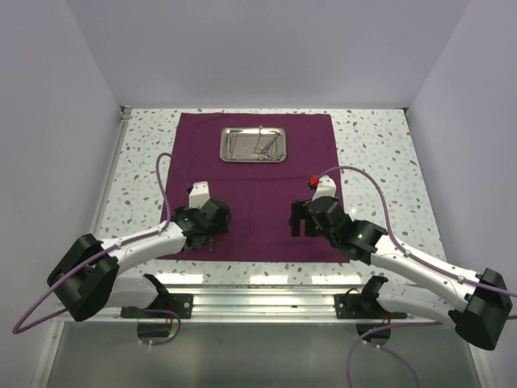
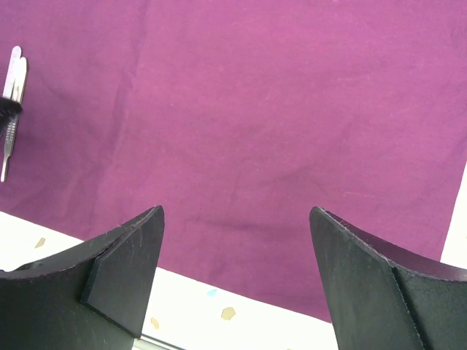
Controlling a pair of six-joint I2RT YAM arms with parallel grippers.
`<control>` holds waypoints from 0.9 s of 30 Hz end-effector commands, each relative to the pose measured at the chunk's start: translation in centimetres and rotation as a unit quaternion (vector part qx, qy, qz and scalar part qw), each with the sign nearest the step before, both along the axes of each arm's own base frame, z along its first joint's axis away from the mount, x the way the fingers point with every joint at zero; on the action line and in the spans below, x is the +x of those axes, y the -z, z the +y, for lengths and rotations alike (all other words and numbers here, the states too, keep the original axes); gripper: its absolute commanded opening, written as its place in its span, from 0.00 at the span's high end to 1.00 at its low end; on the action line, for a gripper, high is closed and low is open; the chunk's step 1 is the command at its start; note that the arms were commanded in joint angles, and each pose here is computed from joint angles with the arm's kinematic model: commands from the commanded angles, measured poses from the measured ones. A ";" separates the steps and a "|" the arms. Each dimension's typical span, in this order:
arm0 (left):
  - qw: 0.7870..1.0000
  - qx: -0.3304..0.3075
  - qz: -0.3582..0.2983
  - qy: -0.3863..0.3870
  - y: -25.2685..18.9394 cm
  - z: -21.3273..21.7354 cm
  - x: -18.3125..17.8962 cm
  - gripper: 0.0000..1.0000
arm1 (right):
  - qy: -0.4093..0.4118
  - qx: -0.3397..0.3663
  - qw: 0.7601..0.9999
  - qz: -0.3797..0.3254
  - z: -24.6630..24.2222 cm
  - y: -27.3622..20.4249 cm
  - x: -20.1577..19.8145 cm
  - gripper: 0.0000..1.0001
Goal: Open and lay out the surgical kit
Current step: Place the medical item in the surgical kit, then pick up the medical item from the container.
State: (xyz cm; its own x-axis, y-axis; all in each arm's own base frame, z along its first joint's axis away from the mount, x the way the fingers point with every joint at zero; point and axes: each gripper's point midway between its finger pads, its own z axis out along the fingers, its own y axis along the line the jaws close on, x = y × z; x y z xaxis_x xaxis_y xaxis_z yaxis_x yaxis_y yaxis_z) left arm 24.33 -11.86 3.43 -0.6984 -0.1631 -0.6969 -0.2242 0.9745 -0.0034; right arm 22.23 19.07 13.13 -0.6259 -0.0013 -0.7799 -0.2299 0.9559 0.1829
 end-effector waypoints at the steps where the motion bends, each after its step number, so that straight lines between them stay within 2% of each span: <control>1: 0.998 -0.004 -0.065 -0.019 -4.8 -0.9 2.9 0.01 | -0.001 0.024 1.000 -0.015 0.4 -1.0 0.1 0.16; 5: 0.993 -0.030 -0.113 0.034 -8.2 -4.7 6.5 0.00 | 0.003 0.023 1.000 -0.018 0.2 -1.1 0.2 0.15; 7: 0.983 -0.039 -0.163 0.068 -11.2 -7.1 9.3 0.01 | 0.004 0.022 1.000 -0.018 0.1 -1.1 0.2 0.15; 8: 0.982 -0.028 -0.167 0.079 -11.0 -7.9 10.4 0.01 | 0.006 0.020 1.000 -0.019 0.0 -1.0 0.2 0.15; 9: 0.972 -0.033 -0.213 0.091 -13.8 -9.1 12.7 0.00 | 0.006 0.018 1.000 -0.018 0.0 -0.9 0.2 0.15; 10: 0.970 -0.030 -0.224 0.094 -14.3 -9.6 13.8 0.01 | 0.006 0.018 1.000 -0.017 0.1 -0.9 0.2 0.15; 11: 0.971 -0.018 -0.216 0.099 -13.1 -10.1 15.2 0.00 | 0.005 0.018 1.000 -0.015 0.2 -0.7 0.3 0.15; 12: 0.964 -0.027 -0.244 0.101 -15.0 -10.9 17.2 0.00 | 0.001 0.019 1.000 -0.013 0.4 -0.6 0.2 0.16; 13: 0.964 -0.036 -0.243 0.104 -14.9 -10.7 18.9 0.00 | 0.000 0.019 1.000 -0.013 0.5 -0.6 0.3 0.15; 14: 0.967 -0.036 -0.226 0.110 -13.0 -11.0 20.4 0.00 | 0.001 0.015 1.000 -0.010 0.5 -0.5 0.3 0.15; 15: 0.959 -0.083 -0.240 0.128 -14.2 -11.5 23.0 0.00 | 0.001 0.012 1.000 -0.009 0.5 -0.3 0.3 0.15; 16: 0.958 -0.103 -0.224 0.143 -12.0 -12.0 24.5 0.01 | 0.002 0.012 1.000 -0.009 0.5 -0.3 0.4 0.15; 17: 0.952 -0.138 -0.227 0.151 -11.6 -12.4 25.7 0.01 | 0.004 0.009 1.000 -0.008 0.4 -0.2 0.5 0.15; 18: 0.935 -0.179 -0.254 0.173 -13.3 -12.7 27.9 0.01 | 0.004 0.010 1.000 -0.009 0.4 -0.2 0.5 0.15; 19: 0.936 -0.190 -0.235 0.180 -10.5 -13.2 29.2 0.02 | 0.004 0.009 1.000 -0.008 0.5 -0.1 0.5 0.15; 20: 0.927 -0.207 -0.255 0.184 -12.3 -13.7 31.2 0.03 | 0.004 0.007 1.000 -0.006 0.5 0.0 0.5 0.15; 21: 0.924 -0.218 -0.248 0.194 -11.8 -13.8 32.3 0.03 | 0.003 0.006 1.000 -0.007 0.5 0.0 0.5 0.15; 22: 0.929 -0.220 -0.224 0.198 -8.7 -14.1 33.3 0.04 | 0.004 0.004 1.000 -0.006 0.5 0.2 0.5 0.16; 23: 0.931 -0.225 -0.210 0.199 -7.8 -14.3 33.9 0.05 | 0.004 0.001 1.000 -0.005 0.5 0.2 0.6 0.15; 24: 0.923 -0.232 -0.228 0.204 -9.7 -14.8 35.6 0.06 | 0.006 -0.003 1.000 -0.003 0.4 0.4 0.6 0.15; 25: 0.927 -0.229 -0.215 0.205 -7.8 -15.0 36.2 0.07 | 0.007 -0.005 1.000 -0.003 0.4 0.5 0.7 0.15; 27: 0.924 -0.223 -0.226 0.213 -8.7 -15.5 37.4 0.06 | 0.007 -0.007 1.000 -0.001 0.4 0.6 0.7 0.16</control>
